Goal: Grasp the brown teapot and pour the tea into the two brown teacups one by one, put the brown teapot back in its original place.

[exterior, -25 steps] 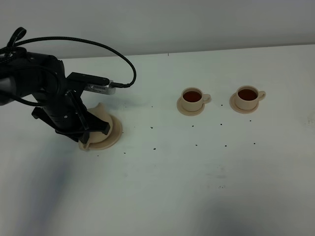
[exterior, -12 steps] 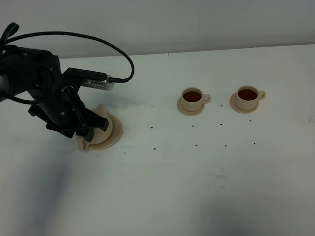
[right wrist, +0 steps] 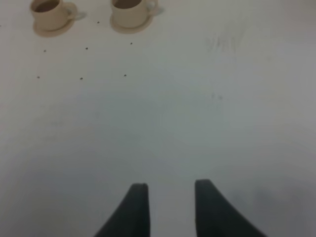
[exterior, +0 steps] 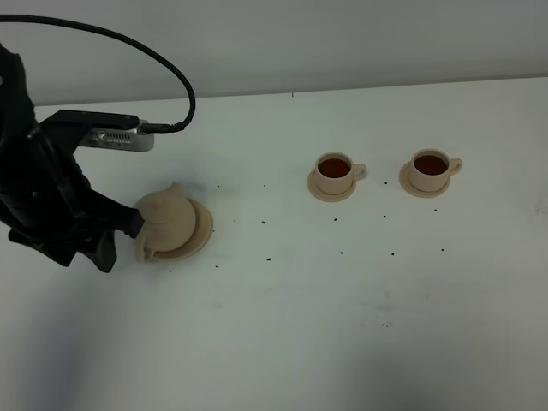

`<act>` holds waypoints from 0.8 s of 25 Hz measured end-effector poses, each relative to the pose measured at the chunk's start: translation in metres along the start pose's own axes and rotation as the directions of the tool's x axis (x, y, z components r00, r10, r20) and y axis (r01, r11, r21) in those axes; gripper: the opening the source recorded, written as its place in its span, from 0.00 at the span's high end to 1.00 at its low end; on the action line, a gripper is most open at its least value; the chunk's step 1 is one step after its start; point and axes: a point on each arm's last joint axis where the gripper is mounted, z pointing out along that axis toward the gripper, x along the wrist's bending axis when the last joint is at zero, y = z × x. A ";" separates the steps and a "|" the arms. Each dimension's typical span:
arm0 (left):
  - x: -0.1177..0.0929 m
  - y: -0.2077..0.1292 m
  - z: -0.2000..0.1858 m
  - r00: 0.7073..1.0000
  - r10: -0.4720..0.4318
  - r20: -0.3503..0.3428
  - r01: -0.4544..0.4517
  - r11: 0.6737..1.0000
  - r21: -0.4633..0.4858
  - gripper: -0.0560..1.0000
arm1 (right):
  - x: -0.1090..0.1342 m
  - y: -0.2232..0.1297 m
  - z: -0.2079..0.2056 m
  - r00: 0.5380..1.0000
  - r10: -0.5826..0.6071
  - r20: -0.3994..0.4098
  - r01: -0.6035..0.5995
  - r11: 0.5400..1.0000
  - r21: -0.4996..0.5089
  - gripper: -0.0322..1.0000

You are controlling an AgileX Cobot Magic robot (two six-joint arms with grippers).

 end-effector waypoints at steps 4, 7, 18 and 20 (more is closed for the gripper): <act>-0.005 -0.051 0.001 0.999 -0.025 0.047 0.024 1.000 0.015 0.54 | 0.000 0.000 0.000 1.000 0.000 0.000 0.000 1.000 0.000 0.74; -0.005 -0.097 0.008 0.998 -0.026 0.049 0.025 0.999 0.022 0.57 | 0.000 0.000 0.000 1.000 0.000 0.000 0.000 1.000 0.000 0.74; -0.004 -0.198 0.020 0.999 0.001 0.048 0.015 0.947 -0.322 0.62 | 0.000 0.000 0.000 1.000 0.000 0.000 0.000 1.000 0.000 0.74; -0.004 -0.203 0.021 0.999 0.003 0.048 0.015 0.934 -0.358 0.62 | 0.000 0.000 0.000 1.000 0.000 0.000 0.000 1.000 0.000 0.74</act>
